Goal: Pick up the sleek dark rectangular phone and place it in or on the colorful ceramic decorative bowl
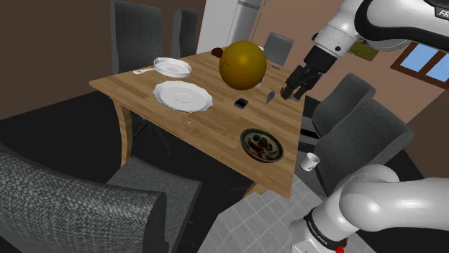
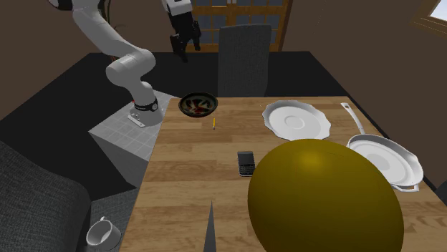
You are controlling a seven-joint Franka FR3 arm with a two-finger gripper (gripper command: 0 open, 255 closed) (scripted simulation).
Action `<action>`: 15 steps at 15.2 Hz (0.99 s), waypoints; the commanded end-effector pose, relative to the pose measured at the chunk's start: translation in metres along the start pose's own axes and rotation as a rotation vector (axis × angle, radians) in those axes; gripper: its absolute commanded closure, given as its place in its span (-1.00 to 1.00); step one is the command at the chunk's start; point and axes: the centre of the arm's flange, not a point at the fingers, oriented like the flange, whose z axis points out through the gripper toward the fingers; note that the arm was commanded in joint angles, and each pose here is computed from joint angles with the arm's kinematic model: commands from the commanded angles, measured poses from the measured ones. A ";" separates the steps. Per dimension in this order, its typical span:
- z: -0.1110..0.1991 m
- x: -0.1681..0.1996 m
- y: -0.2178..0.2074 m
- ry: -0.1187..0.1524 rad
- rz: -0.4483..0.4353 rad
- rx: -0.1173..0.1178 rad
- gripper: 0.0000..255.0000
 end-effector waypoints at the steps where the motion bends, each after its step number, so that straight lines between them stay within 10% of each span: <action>1: 0.000 0.000 0.000 0.000 0.000 0.000 -1.00; 15: 0.098 0.153 0.033 -0.009 0.390 -0.094 -1.00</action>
